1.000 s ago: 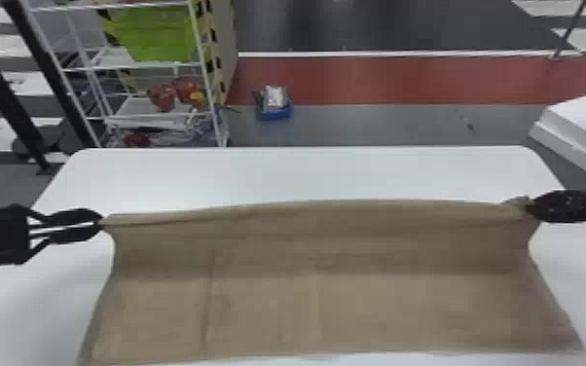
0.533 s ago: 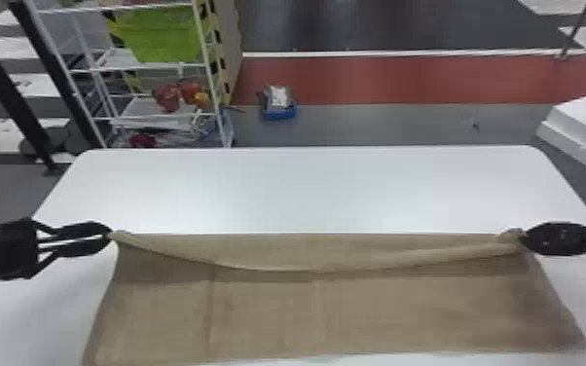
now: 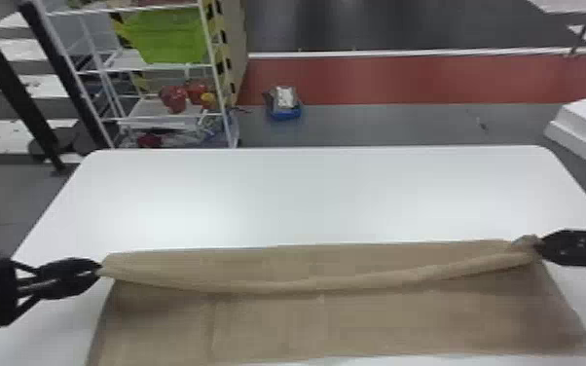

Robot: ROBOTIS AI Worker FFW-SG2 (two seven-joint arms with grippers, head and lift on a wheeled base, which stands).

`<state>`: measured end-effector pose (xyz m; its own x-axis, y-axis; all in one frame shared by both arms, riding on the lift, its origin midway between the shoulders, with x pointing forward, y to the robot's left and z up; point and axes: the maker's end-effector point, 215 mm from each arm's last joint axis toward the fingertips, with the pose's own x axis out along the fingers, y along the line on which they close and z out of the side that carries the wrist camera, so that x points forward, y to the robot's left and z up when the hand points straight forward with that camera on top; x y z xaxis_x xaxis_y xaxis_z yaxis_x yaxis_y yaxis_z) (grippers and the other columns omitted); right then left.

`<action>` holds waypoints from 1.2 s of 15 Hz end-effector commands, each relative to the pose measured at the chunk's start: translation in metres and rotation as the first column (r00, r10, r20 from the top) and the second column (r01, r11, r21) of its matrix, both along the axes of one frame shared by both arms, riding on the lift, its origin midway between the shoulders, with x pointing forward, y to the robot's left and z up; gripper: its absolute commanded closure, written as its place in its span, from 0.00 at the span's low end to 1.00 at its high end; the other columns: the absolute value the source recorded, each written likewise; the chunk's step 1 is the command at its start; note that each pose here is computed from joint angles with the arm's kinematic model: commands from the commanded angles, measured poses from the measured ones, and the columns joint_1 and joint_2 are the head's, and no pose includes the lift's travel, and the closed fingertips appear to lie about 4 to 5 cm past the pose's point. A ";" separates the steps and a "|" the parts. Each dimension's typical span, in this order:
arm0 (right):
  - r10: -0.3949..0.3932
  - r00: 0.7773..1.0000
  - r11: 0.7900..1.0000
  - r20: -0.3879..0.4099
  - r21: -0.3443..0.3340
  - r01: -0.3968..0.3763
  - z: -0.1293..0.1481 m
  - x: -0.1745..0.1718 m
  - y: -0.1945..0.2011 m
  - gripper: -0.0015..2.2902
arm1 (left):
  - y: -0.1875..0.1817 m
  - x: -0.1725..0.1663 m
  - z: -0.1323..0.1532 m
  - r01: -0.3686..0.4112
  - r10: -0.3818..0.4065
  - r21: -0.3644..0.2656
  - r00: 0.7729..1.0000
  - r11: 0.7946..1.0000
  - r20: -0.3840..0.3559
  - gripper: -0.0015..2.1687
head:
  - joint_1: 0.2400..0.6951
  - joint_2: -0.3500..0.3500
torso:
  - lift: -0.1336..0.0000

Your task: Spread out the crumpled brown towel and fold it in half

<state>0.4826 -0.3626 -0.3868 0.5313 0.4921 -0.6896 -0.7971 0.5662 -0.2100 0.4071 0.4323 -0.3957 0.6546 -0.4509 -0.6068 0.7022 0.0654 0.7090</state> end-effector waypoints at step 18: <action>-0.006 1.000 1.000 0.025 -0.015 0.006 0.016 -0.031 -0.004 0.53 | 0.006 -0.074 0.028 0.060 -0.064 0.126 0.998 0.990 0.029 0.50 | 1.00 0.63 | 0.00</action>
<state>0.4629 -0.3664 -0.3706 0.5599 0.4756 -0.6785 -0.7810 0.5763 -0.2405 0.3443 0.4358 -0.3744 0.6391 -0.4139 -0.6483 0.6858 -0.0750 0.7240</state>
